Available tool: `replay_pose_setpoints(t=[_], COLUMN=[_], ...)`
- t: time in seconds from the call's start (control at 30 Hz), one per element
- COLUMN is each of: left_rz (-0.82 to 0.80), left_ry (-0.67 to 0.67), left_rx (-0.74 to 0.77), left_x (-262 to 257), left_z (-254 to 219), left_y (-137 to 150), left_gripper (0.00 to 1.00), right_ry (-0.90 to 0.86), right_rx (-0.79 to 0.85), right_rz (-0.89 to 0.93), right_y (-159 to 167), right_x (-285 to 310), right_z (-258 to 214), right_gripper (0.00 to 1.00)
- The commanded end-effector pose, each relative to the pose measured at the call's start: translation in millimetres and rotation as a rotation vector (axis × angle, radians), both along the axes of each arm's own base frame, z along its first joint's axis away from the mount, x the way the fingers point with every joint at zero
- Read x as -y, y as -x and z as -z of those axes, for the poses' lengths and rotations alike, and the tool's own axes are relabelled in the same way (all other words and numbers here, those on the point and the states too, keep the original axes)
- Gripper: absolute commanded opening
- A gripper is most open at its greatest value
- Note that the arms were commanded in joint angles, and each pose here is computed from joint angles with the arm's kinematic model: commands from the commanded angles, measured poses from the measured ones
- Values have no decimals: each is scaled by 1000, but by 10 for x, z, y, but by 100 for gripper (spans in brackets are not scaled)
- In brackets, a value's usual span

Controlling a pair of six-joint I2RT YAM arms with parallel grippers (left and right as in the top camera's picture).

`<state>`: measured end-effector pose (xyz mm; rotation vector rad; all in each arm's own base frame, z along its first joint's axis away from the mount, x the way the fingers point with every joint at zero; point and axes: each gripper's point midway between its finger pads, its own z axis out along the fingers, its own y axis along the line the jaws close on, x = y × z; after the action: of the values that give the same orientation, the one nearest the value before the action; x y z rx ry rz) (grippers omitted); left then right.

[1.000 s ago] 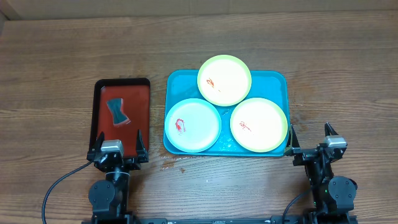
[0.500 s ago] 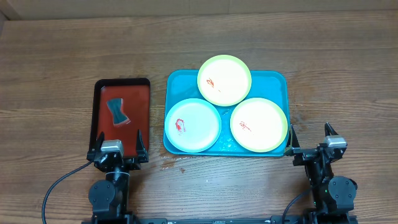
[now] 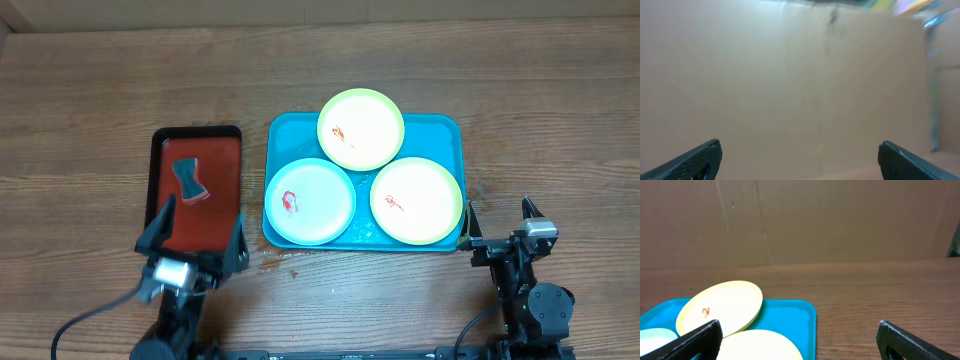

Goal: Clean dirty plates on tray and stack at the side
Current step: 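Move the left gripper down to the green sponge in the red water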

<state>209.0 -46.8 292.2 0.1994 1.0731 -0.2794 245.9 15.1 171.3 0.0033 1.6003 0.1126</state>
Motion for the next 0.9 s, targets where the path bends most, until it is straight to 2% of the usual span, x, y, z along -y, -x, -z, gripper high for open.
replay_pose_setpoints(t=[0.0, 0.1, 0.17, 0.27, 0.37, 0.5, 0.63, 0.77, 0.87], left_rz=[139, 139, 82, -92, -205, -69, -72, -331, -367], left_ry=[-7, 2, 17, 55, -23, -92, -142, 48, 23], left_rx=[53, 54, -7, -195, -404, -585, -671, -923, -1124], left_x=[203, 199, 114, -166, -313, -91, -109, -593, -649], left_z=[-154, -326, -412, -440, -383, -458, -444, -273, -38], left_y=[174, 224, 162, -50, -272, -522, -805, -1080, -1176], left_gripper=[100, 100, 100, 100, 100, 100, 100, 100, 100], right_ry=[1, 1, 1, 1, 1, 1, 1, 1, 1], right_rx=[5, 5, 5, 5, 5, 5, 5, 5, 5], right_rz=[4, 4, 4, 4, 4, 4, 4, 4, 4], right_y=[-1, -1, -1, -1, -1, -1, -1, -1, -1], right_x=[3, 3, 3, 3, 3, 3, 3, 3, 3], right_z=[15, 15, 15, 15, 15, 15, 15, 15, 15], right_gripper=[100, 100, 100, 100, 100, 100, 100, 100, 100])
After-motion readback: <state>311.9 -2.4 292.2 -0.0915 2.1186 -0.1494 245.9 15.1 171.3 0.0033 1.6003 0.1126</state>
